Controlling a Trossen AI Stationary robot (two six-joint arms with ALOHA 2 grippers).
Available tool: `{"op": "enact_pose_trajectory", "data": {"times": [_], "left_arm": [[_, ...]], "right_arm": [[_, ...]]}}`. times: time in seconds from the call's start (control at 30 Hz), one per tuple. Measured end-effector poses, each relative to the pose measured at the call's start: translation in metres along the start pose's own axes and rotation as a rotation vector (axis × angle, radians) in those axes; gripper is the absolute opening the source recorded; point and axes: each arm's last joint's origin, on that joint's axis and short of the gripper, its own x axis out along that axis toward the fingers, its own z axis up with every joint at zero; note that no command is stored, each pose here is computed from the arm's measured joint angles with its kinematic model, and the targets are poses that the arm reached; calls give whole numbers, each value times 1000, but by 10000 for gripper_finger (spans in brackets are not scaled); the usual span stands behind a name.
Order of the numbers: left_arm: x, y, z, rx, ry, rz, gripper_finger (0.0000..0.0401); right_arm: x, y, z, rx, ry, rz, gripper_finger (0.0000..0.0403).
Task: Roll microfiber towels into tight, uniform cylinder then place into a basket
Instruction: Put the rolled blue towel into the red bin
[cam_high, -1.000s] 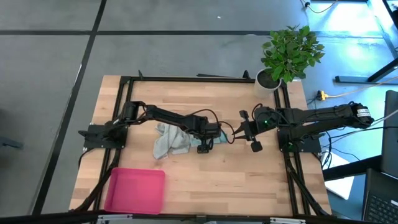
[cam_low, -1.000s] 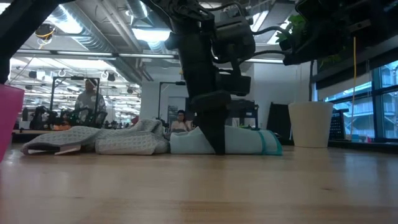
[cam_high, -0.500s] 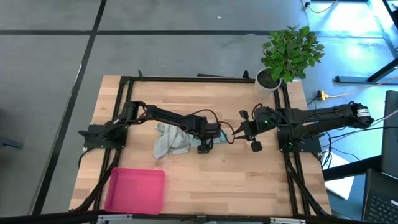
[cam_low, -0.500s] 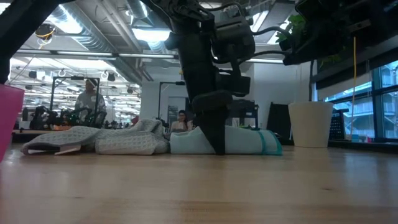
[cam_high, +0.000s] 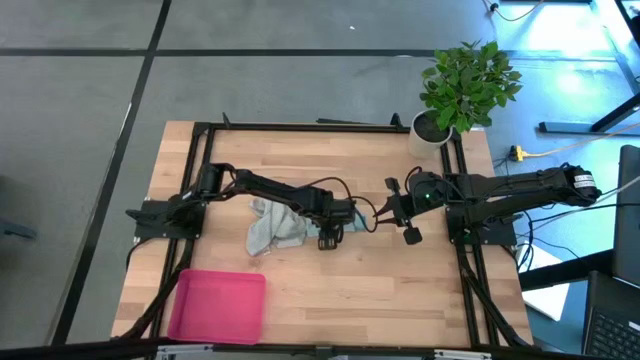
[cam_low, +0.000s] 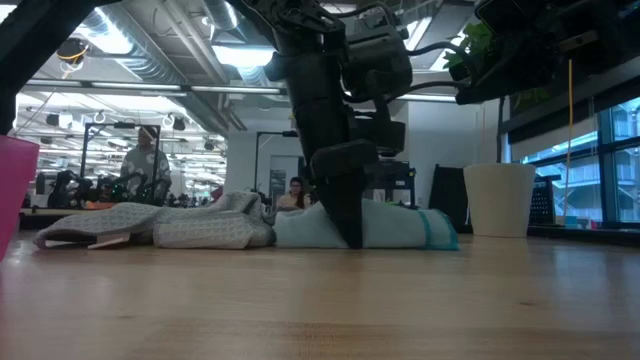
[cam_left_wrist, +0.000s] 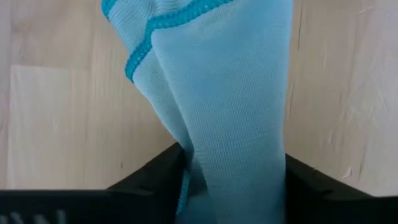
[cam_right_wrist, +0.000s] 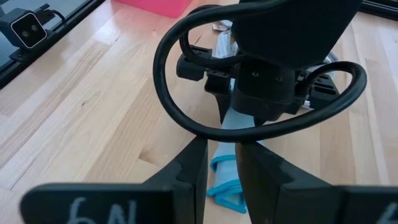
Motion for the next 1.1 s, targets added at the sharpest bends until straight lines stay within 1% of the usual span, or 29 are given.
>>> {"op": "enact_pose_trajectory", "data": {"times": [0.4, 0.5, 0.63, 0.77, 0.87, 1.1], "left_arm": [[0, 0, -1, 32, 10, 15, 50], [-5, 0, -1, 36, 10, 14, 26], [-15, -6, -6, 53, 42, 39, 22], [-33, -18, -11, 49, 59, 87, 29], [-47, -29, -19, 46, 93, 118, 27], [-98, -54, -36, 41, 86, 199, 25]], "right_arm": [[0, 0, 0, 0, 0, 0, 84], [0, 0, 0, 0, -1, -1, 84], [0, 0, 0, 0, -2, -2, 84], [0, 0, 1, -2, -9, -3, 84], [0, 0, 2, -1, -10, -4, 84], [0, -1, 2, -3, -18, -7, 84]]}}
